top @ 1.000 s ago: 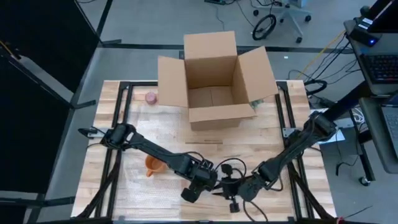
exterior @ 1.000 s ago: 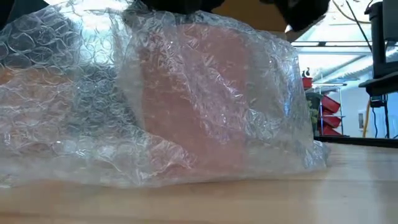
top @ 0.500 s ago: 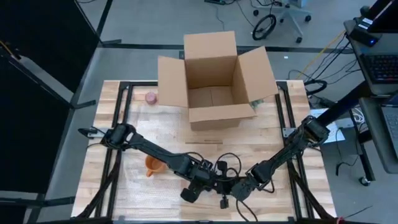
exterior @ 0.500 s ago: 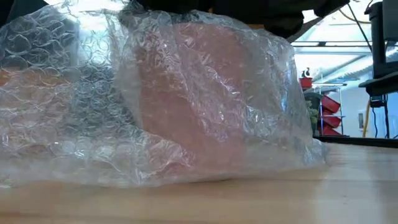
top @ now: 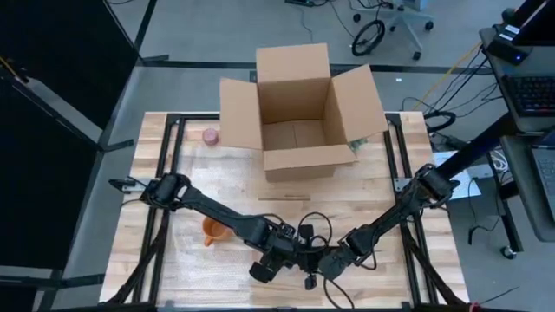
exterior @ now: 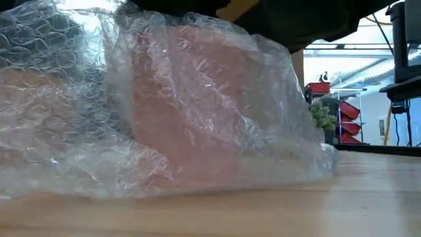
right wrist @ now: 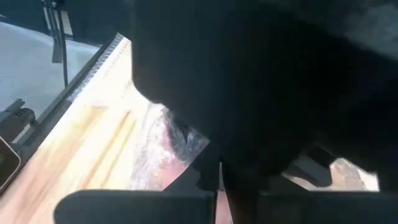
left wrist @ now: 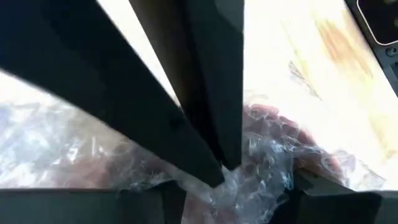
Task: Wrap mug
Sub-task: Wrap the pink cup with the bubble wrap
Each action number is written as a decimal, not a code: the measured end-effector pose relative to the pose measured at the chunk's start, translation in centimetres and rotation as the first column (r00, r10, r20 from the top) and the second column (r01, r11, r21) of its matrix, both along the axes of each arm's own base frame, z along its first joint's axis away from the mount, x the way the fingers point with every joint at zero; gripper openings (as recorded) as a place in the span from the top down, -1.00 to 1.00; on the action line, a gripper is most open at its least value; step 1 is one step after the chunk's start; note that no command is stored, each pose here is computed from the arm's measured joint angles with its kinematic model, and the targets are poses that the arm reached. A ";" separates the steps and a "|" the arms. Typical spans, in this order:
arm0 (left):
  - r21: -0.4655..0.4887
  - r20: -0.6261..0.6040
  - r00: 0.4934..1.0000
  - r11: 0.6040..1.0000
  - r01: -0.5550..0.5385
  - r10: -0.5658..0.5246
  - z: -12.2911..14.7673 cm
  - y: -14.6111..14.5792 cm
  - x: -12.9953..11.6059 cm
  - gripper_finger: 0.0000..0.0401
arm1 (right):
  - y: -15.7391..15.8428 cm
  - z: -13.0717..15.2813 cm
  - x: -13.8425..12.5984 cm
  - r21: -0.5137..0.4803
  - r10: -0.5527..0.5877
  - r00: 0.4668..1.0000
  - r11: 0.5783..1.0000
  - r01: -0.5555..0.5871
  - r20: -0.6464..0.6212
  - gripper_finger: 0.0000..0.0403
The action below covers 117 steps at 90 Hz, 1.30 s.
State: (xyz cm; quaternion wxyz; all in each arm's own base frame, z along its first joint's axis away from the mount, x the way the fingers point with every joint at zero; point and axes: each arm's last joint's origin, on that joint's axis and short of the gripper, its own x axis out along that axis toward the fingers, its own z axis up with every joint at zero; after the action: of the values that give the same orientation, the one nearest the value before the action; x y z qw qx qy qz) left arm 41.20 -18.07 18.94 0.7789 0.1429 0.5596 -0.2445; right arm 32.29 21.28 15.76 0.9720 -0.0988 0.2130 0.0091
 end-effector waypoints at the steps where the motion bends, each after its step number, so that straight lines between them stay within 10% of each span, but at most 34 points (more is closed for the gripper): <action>1: 0.000 0.001 1.000 1.000 0.000 0.000 0.1 0.0 0.0 0.28 | 0.0 0.0 0.0 0.000 0.002 1.000 1.000 -0.002 -0.001 0.98; 66: 0.021 -0.029 0.998 0.998 -0.061 0.062 2.7 0.4 0.3 0.26 | -0.1 -0.2 -0.1 0.018 0.015 0.999 1.000 -0.014 -0.032 1.00; 117: 0.035 -0.052 0.997 0.998 -0.046 0.048 3.9 0.9 0.1 -0.30 | 0.0 -0.3 -0.2 0.011 0.017 0.999 1.000 -0.017 -0.035 1.00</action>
State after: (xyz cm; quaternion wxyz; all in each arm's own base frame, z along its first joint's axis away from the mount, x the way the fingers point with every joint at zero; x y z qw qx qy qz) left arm 41.34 -17.16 22.85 0.7667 0.1362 0.5874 -0.2205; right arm 32.12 21.23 15.49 0.9685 -0.0950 0.2293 0.0205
